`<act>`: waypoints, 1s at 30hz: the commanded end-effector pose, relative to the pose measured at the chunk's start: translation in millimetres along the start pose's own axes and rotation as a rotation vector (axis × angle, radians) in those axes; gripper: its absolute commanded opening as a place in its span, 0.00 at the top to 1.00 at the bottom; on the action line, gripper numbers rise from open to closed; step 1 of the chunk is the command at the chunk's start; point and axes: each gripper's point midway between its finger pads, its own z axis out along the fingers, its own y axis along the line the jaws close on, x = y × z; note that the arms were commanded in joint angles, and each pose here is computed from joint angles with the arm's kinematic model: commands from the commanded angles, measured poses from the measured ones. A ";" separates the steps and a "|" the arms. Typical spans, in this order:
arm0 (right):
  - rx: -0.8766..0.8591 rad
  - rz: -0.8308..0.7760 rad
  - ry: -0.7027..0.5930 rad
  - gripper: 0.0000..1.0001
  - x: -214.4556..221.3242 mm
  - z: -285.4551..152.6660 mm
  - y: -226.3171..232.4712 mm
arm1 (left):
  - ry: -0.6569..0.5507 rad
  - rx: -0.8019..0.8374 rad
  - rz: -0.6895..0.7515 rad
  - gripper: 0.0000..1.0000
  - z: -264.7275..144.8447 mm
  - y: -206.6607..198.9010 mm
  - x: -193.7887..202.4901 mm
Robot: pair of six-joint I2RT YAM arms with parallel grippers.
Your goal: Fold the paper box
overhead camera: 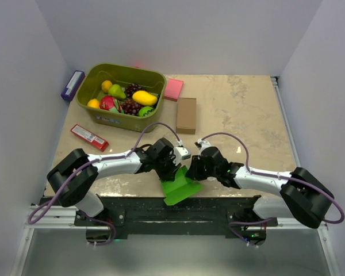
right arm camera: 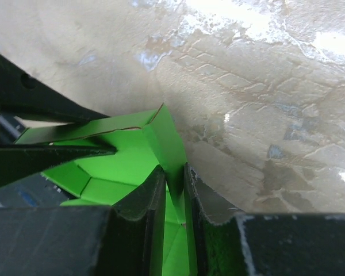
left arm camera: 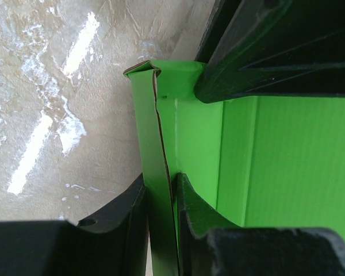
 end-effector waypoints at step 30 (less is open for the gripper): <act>0.833 -0.163 -0.088 1.00 36.3 -8.8 -72.8 | -0.105 0.108 0.019 0.96 -4.0 -28.2 -26.9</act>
